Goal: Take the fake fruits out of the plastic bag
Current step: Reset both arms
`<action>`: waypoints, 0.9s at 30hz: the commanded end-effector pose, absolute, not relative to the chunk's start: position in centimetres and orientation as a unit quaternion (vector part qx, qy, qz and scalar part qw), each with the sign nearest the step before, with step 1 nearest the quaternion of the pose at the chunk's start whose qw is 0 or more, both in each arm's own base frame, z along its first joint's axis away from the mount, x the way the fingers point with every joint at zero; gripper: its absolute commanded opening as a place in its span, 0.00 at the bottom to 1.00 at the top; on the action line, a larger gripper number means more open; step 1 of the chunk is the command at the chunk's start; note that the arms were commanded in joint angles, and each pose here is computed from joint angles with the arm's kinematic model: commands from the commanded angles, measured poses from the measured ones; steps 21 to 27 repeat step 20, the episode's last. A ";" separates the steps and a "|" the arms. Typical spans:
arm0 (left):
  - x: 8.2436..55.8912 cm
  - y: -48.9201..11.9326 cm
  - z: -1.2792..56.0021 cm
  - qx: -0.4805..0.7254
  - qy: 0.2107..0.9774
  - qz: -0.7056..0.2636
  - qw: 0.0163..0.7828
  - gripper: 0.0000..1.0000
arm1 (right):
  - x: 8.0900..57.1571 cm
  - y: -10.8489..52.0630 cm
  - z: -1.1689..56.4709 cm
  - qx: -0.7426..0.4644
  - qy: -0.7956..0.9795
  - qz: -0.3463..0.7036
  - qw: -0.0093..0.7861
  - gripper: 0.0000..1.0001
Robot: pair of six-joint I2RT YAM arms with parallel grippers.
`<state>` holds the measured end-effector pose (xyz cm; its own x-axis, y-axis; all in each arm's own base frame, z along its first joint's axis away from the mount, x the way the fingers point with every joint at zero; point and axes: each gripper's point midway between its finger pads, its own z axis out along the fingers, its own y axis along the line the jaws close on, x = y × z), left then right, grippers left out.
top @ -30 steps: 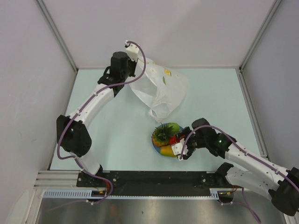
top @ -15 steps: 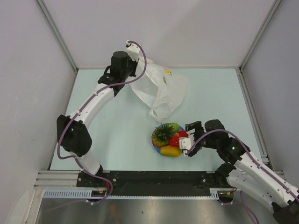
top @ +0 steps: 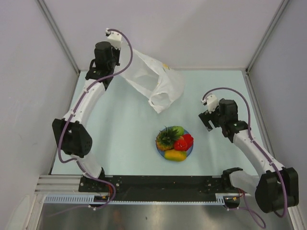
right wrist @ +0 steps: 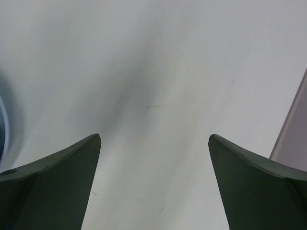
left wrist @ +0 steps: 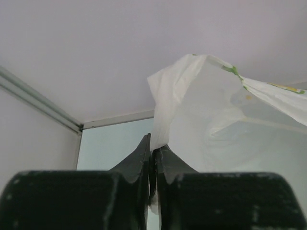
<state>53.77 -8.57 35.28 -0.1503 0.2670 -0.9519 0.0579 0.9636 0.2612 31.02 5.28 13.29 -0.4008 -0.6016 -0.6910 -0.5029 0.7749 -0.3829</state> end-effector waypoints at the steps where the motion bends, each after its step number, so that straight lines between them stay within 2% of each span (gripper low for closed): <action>1: 50.8 -5.6 38.5 0.074 0.734 0.115 0.665 0.38 | 34.1 4.5 16.8 -0.170 0.855 -0.063 0.486 1.00; 3: 50.1 -5.0 37.6 0.071 0.739 0.119 0.659 0.71 | 34.5 4.4 17.3 -0.146 0.857 -0.060 0.491 1.00; 4: 49.6 -5.1 37.7 0.074 0.739 0.114 0.660 0.97 | 34.6 4.6 17.4 -0.144 0.856 -0.056 0.493 1.00; 5: 48.9 -5.5 38.1 0.083 0.737 0.102 0.663 1.00 | 34.5 5.0 17.5 -0.145 0.855 -0.047 0.496 1.00; 13: 42.9 -8.9 40.6 0.147 0.726 -0.011 0.672 1.00 | 34.5 5.1 18.0 -0.126 0.855 -0.055 0.500 1.00; 18: 37.5 -10.3 37.8 0.164 0.733 -0.085 0.655 1.00 | 35.0 4.7 18.5 -0.106 0.854 -0.064 0.505 1.00; 20: 36.3 -10.4 34.8 0.158 0.750 -0.101 0.634 1.00 | 34.9 4.9 18.8 -0.095 0.855 -0.053 0.507 1.00; 27: 36.3 -10.4 34.8 0.158 0.750 -0.101 0.634 1.00 | 34.9 4.9 18.8 -0.095 0.855 -0.053 0.507 1.00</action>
